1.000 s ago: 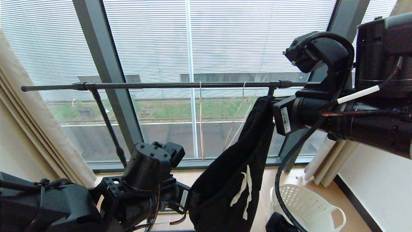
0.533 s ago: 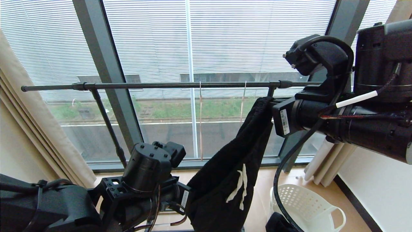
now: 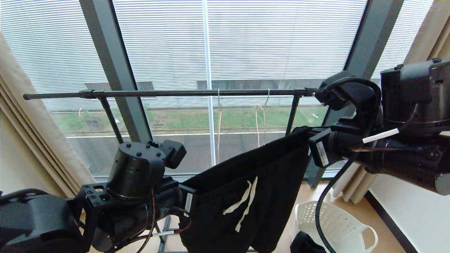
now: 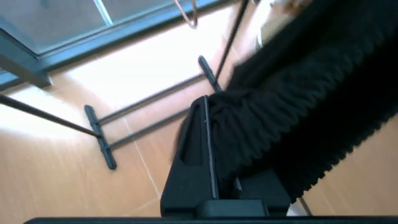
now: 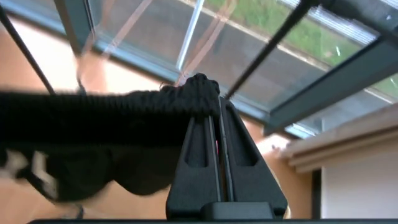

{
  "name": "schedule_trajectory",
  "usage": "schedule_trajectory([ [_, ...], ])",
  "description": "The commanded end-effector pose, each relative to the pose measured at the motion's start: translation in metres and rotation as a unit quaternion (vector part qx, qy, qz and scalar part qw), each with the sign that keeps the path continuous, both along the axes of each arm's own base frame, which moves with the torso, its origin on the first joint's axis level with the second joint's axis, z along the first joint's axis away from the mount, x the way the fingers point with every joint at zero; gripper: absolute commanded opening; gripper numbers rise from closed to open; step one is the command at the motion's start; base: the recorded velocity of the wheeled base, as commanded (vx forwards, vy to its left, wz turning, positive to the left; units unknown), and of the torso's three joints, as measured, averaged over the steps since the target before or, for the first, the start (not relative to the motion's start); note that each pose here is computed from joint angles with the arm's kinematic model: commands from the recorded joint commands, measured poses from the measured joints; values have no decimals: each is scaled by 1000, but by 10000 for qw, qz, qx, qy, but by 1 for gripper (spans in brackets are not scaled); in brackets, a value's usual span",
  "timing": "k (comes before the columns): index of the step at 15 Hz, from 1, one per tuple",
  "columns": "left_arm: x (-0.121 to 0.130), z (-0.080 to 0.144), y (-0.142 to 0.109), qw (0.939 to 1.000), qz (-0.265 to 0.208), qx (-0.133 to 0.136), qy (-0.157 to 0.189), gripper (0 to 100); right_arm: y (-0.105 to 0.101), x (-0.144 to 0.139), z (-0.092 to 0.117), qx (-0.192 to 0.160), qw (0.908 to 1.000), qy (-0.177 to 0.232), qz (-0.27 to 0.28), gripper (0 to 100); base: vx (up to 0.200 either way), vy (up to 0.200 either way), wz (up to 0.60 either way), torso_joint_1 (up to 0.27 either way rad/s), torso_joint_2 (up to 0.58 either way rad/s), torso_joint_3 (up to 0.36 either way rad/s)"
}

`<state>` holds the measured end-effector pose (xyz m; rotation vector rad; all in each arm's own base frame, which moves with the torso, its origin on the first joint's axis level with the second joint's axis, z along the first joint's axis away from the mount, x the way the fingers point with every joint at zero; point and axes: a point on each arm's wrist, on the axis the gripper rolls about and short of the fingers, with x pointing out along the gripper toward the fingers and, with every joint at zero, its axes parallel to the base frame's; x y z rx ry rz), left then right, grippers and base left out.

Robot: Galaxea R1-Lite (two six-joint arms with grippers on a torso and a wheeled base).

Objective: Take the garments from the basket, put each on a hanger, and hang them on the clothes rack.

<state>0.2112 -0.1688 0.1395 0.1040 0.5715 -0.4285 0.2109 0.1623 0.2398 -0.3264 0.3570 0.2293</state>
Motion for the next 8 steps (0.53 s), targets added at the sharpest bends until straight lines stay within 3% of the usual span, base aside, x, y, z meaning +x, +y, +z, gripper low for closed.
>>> schedule_trajectory([
  [1, 11, 27, 7, 9997, 234, -30, -38, 0, -2, -3, -9, -8, 10000, 98, 12, 0, 0, 0, 0, 0, 0, 0],
  [5, 15, 75, 9, 9978, 297, 362, 472, 0, -2, -2, -19, 151, 9999, 20, 55, 0, 0, 0, 0, 0, 0, 0],
  [8, 13, 79, 9, 9965, 275, 482, 632, 0, 1, 2, -23, 139, 9999, 61, 55, 0, 0, 0, 0, 0, 0, 0],
])
